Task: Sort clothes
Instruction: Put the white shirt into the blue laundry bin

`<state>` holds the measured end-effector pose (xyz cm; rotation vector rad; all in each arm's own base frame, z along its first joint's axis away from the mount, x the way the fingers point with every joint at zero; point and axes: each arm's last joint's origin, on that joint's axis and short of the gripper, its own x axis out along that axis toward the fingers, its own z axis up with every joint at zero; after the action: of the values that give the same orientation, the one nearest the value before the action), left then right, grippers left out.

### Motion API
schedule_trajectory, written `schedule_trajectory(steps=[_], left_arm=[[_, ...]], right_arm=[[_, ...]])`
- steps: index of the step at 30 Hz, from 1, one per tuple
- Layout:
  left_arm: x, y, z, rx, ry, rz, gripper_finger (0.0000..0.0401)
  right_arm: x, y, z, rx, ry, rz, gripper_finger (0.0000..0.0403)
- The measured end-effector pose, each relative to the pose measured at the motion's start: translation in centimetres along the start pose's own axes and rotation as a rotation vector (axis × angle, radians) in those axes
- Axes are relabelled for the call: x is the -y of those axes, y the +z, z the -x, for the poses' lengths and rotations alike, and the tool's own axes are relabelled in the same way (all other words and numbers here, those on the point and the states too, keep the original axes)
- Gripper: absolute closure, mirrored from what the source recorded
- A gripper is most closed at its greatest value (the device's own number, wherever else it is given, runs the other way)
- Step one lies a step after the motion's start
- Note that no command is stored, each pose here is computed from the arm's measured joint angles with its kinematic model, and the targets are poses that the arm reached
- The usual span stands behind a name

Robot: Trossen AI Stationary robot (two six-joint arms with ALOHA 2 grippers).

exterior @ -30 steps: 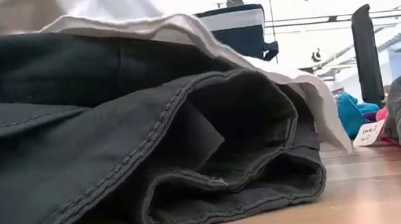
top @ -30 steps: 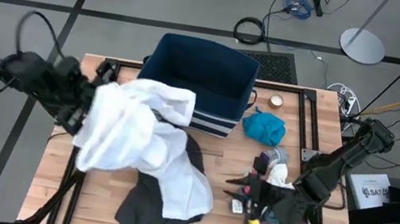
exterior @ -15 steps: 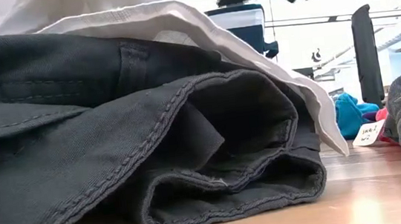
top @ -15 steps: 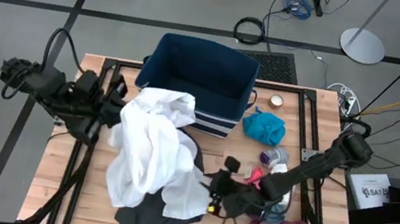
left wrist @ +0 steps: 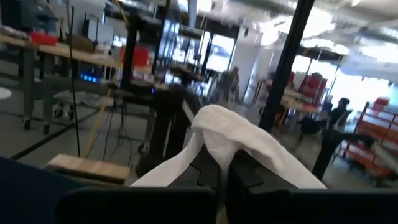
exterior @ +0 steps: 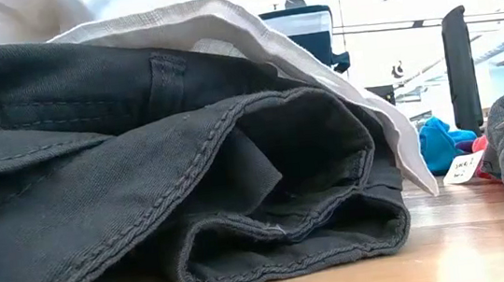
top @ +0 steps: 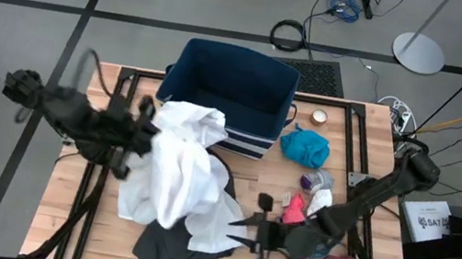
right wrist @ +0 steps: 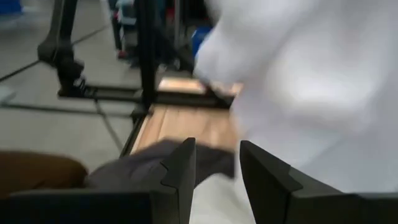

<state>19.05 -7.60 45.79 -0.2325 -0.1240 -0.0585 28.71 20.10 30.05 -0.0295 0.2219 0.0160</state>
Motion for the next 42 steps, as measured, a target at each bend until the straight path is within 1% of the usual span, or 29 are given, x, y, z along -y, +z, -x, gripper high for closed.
schedule_trajectory(steps=[3,5,7,9,11,12,15,18,20,22,25,27,29,32,35,37,39,42], left_arm=[[0.5,-2.4,-2.8,-0.081,0.023,-0.035,0.0395],[0.9,-4.9,-5.2,-0.159,0.042,-0.068,0.0395],[1.4,-8.0,-7.7,-0.252,0.034,-0.099,0.0395],[1.9,-11.7,-10.1,-0.357,-0.008,-0.124,0.0395],[2.2,-15.2,-11.8,-0.464,-0.071,-0.137,0.0395],[2.3,-16.6,-12.5,-0.504,-0.098,-0.138,0.0395],[2.5,-19.2,-13.8,-0.582,-0.172,-0.141,0.0388],[2.7,-20.7,-14.2,-0.644,-0.263,-0.151,0.0358],[2.8,-21.1,-14.1,-0.671,-0.307,-0.17,0.0327],[3.1,-20.9,-13.8,-0.668,-0.336,-0.205,0.0293],[3.5,-20.0,-13.2,-0.653,-0.368,-0.254,0.0244],[3.7,-19.1,-12.4,-0.66,-0.379,-0.266,0.0219],[3.7,-17.9,-11.3,-0.687,-0.38,-0.267,0.0203],[3.2,-16.0,-9.0,-0.769,-0.359,-0.25,0.0193],[2.3,-14.0,-6.4,-0.856,-0.286,-0.197,0.0191],[1.6,-12.9,-4.5,-0.92,-0.213,-0.172,0.0191],[0.9,-12.2,-2.8,-0.961,-0.102,-0.162,0.0191],[-0.2,-12.3,-0.5,-0.99,0.056,-0.158,0.0191]], right_arm=[[0.6,2.2,2.4,0.073,-0.043,0.01,0.0289],[1.2,3.6,4.1,0.125,-0.056,0.004,0.0289],[1.8,4.9,5.6,0.171,-0.076,-0.015,0.0289],[2.5,5.8,6.8,0.201,-0.088,-0.026,0.0289],[3.1,6.6,7.8,0.227,-0.089,-0.034,0.0289],[3.3,6.8,8.1,0.235,-0.09,-0.037,0.0289],[3.8,7.1,8.7,0.24,-0.09,-0.033,0.0289],[3.9,7.0,8.9,0.22,-0.089,-0.028,0.0289],[3.9,6.7,8.8,0.195,-0.089,-0.02,0.0289],[3.9,6.3,8.8,0.163,-0.09,-0.02,0.0289],[4.1,5.7,8.6,0.117,-0.097,-0.035,0.0289],[4.1,5.4,8.5,0.091,-0.099,-0.049,0.0289],[4.1,5.0,8.5,0.063,-0.103,-0.058,0.0289],[4.2,4.6,8.5,0.024,-0.106,-0.066,0.0289],[4.2,4.2,8.4,-0.003,-0.11,-0.074,0.0289],[4.0,3.9,8.2,-0.016,-0.113,-0.067,0.0289],[3.8,3.6,7.8,-0.03,-0.116,-0.049,0.0289],[3.3,3.0,7.0,-0.053,-0.124,-0.023,0.0289]])
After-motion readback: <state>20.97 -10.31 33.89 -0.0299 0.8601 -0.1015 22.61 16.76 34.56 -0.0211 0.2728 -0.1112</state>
